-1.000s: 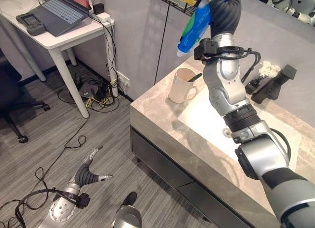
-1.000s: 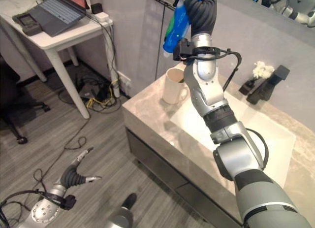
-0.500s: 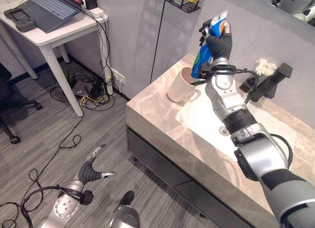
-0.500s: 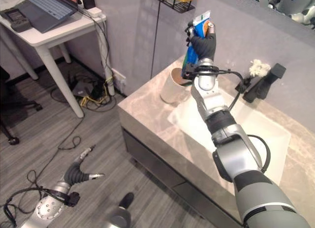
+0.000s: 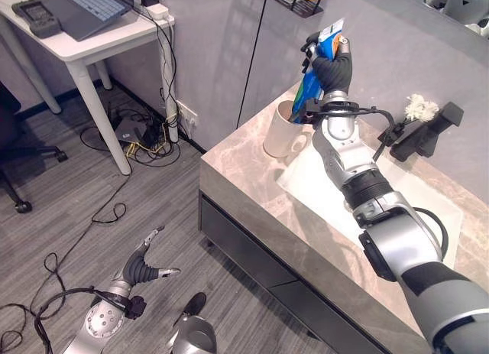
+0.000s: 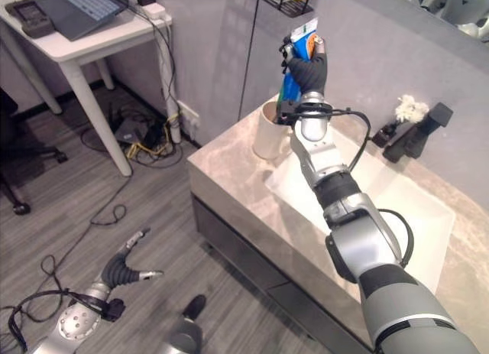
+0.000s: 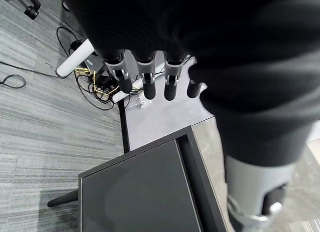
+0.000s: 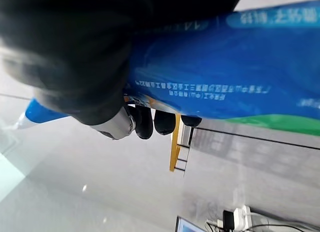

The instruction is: Put brush and paste in cup on sink, flatten towel.

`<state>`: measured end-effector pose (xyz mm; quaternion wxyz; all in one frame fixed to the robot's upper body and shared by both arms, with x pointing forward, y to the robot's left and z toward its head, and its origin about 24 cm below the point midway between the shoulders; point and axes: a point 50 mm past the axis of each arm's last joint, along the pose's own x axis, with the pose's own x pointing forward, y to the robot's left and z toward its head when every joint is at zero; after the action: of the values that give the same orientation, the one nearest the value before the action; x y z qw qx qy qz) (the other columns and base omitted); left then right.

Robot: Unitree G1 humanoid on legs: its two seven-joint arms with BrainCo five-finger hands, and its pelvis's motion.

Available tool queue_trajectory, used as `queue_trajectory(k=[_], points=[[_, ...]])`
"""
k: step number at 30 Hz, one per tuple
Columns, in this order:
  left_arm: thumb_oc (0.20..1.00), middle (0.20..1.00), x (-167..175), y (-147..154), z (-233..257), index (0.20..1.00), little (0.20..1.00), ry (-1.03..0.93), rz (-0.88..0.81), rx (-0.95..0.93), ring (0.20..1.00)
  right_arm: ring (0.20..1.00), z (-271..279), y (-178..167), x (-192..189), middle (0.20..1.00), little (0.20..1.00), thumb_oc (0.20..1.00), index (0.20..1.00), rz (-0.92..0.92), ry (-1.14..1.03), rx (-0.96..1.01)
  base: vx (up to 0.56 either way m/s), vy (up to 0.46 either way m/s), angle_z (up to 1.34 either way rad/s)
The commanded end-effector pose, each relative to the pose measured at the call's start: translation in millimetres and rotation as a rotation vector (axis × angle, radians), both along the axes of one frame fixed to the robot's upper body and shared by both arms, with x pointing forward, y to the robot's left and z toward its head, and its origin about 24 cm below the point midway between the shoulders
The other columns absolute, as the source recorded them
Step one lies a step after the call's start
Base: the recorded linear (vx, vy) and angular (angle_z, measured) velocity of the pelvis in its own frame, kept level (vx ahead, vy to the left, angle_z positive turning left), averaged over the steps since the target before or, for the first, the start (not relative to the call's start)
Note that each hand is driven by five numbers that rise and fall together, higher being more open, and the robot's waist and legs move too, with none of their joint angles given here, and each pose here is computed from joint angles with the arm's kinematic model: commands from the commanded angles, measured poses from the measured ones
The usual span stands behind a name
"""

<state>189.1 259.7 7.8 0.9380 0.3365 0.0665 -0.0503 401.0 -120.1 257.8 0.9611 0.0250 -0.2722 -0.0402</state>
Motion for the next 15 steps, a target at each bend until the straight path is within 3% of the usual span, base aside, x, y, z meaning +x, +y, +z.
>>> queue_trajectory(k=[1, 15], points=[[1.0, 1.0, -0.5, -0.4, 6.4, 1.0, 1.0, -0.022, -0.063, 0.047, 1.0, 0.2, 47.8, -4.5, -11.4, 0.2, 0.2, 0.2, 0.2, -0.029, -0.196, -0.018, 0.0, 0.0, 0.0], [1.0, 1.0, 2.6, -4.1, 5.0, 1.0, 1.0, -0.03, -0.075, 0.065, 1.0, 0.2, 32.2, -7.8, -10.1, 0.2, 0.2, 0.2, 0.2, -0.08, -0.171, 0.039, 0.0, 0.0, 0.0]])
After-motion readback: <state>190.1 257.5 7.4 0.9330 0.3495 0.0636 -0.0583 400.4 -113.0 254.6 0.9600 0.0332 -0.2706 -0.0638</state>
